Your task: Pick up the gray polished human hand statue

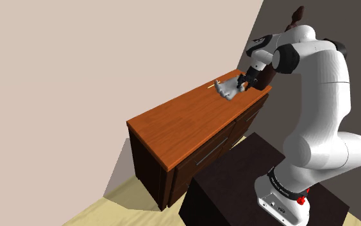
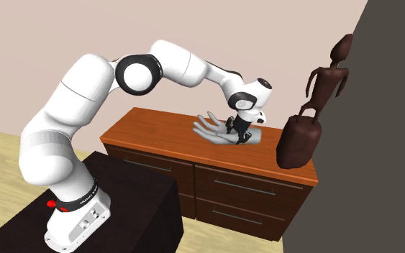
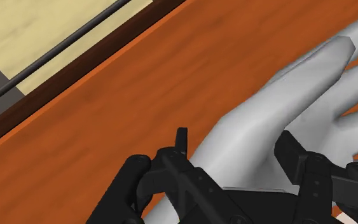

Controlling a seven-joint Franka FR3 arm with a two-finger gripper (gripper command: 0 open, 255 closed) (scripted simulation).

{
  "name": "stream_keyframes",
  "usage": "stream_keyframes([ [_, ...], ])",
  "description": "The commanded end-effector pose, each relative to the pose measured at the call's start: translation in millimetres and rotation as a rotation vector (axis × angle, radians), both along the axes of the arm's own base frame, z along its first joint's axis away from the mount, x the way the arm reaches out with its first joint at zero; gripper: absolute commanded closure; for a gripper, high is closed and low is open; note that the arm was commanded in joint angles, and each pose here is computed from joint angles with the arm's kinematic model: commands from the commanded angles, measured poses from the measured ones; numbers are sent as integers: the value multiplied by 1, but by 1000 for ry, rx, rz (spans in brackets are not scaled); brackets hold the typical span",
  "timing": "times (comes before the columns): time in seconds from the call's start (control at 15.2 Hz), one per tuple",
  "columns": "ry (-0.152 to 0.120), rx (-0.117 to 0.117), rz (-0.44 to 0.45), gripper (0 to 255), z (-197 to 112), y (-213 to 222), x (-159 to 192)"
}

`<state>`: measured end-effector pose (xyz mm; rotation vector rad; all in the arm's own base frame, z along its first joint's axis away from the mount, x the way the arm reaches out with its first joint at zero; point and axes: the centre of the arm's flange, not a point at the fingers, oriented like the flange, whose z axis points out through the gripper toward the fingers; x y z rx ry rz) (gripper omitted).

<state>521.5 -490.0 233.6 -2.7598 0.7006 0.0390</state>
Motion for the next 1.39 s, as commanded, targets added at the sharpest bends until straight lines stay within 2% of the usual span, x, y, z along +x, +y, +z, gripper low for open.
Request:
stream_keyframes([
  [0.0,-1,1,1,255,-1,0,0],
  [0.53,-1,1,1,255,-1,1,1],
  [1.32,-1,1,1,255,62,1,1],
])
